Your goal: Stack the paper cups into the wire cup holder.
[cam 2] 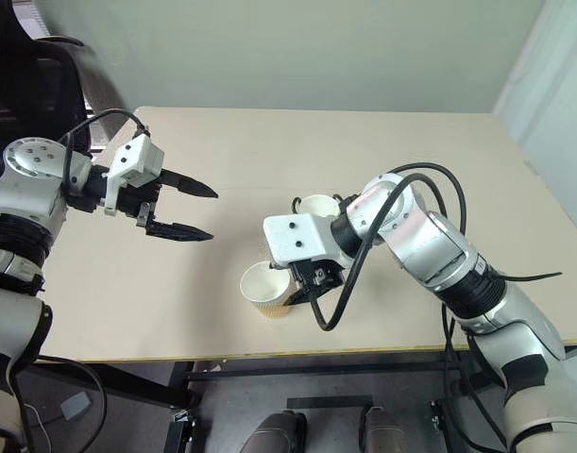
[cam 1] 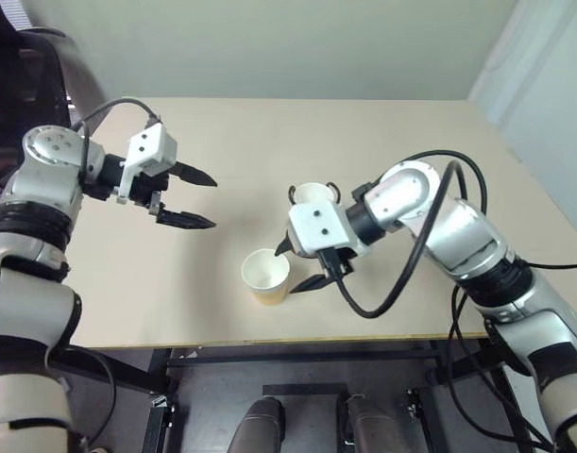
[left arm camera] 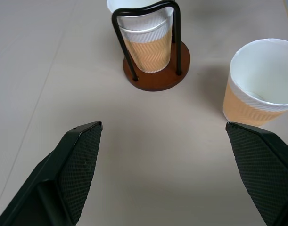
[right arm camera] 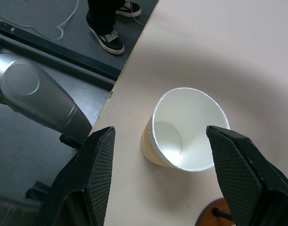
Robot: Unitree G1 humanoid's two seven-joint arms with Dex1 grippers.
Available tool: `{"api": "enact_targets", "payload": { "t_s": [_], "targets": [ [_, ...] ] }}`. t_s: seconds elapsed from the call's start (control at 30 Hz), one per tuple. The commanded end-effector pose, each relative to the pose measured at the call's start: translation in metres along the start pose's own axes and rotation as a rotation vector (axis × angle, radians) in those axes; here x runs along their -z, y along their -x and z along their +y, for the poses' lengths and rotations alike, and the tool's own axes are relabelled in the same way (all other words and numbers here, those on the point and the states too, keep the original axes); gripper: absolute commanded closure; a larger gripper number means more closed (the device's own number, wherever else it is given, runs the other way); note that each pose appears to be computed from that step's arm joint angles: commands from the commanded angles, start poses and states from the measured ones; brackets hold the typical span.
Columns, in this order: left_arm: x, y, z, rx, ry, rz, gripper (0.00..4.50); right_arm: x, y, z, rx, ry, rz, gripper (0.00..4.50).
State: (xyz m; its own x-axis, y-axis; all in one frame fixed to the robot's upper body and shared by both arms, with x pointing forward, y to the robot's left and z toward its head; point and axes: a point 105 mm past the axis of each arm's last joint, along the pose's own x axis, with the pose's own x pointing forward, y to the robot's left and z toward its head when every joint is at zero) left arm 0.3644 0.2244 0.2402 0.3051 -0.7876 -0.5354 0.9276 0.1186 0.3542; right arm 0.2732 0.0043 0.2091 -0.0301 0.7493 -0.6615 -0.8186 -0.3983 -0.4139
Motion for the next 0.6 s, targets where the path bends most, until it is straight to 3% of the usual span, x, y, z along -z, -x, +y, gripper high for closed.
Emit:
{"api": "enact_targets", "payload": {
  "t_s": [0.03,0.6],
  "targets": [
    [-0.009,0.013,-0.001,-0.006,-0.022,-0.029,0.0,0.0,-0.008,0.001,-0.005,0.042,0.008,1.42],
    [-0.008,0.018,-0.007,-0.006,-0.012,-0.035,0.0,0.005,-0.037,-0.004,-0.015,0.085,0.01,1.42]
  ]
}}
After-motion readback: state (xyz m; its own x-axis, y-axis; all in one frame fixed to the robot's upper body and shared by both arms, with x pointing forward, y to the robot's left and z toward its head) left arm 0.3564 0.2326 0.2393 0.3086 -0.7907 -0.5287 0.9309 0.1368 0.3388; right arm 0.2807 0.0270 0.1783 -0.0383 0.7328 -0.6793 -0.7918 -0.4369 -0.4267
